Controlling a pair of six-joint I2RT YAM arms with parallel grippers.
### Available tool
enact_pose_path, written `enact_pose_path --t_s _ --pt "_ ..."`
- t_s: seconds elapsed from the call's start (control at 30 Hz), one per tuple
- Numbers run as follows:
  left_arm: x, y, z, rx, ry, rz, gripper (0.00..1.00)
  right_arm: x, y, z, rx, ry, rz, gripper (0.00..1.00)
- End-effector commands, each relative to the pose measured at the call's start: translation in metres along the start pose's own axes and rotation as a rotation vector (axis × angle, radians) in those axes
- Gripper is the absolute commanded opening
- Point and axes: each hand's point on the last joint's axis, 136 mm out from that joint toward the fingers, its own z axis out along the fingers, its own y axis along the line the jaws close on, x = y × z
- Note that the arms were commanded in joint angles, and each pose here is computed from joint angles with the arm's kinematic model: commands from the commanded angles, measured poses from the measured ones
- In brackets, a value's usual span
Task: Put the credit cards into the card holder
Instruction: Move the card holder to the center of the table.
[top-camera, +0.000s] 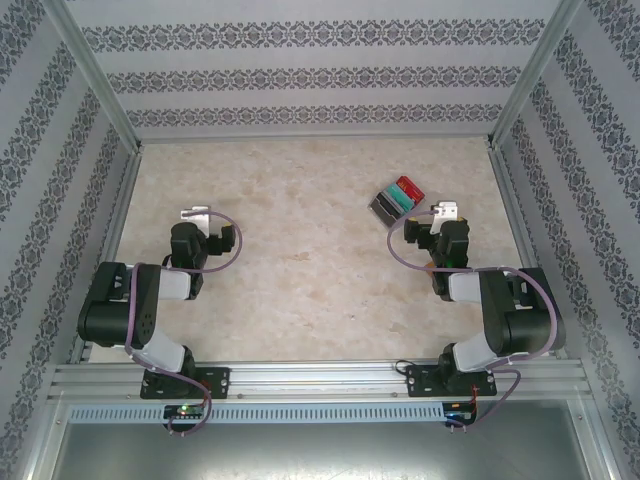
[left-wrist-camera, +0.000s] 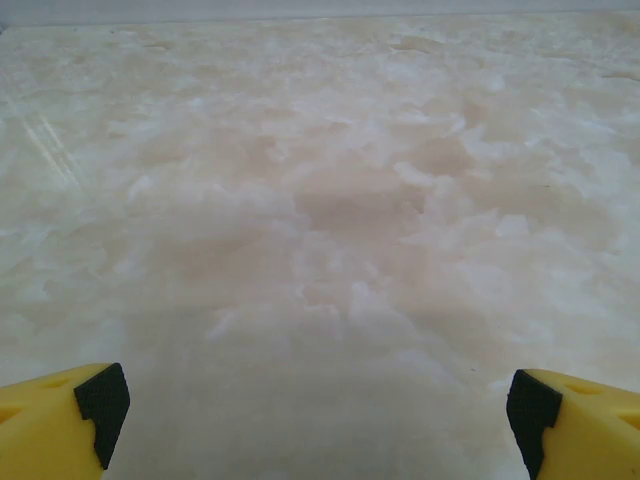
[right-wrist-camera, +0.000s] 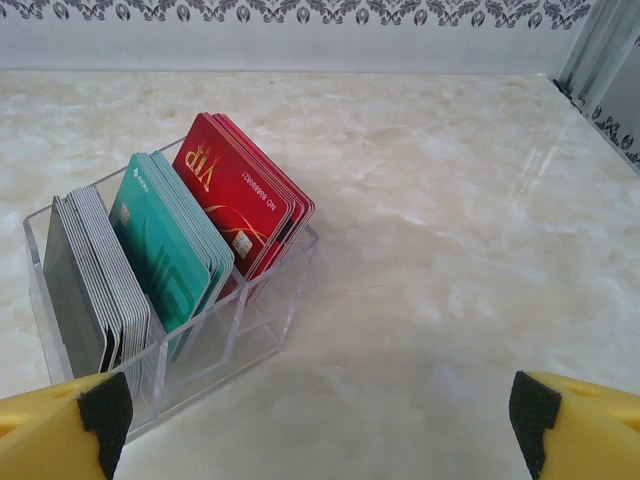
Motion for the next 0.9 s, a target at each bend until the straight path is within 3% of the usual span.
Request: enact_pose_path --t_s 0.0,0.53,0.7,0.87 --pt "-0.007 0.002 0.002 0.002 -0.013 0.007 0.99 -0.012 0.001 0.003 -0.013 -0.031 0.01 0.98" --pt "-0.008 0.001 0.001 0.004 -0.016 0.007 0.99 -0.012 0.002 0.003 -0.025 -0.024 0.013 0.98" --pt "-0.022 0.008 -0.021 -0.032 -0.078 -0.015 0.99 -0.031 0.0 -0.009 -0.016 -0.058 0.02 0.98" --pt "-0.061 0.009 -0.056 -0.033 -0.065 -0.135 0.99 -0.045 -0.02 -0.051 0.09 0.055 0.275 0.98"
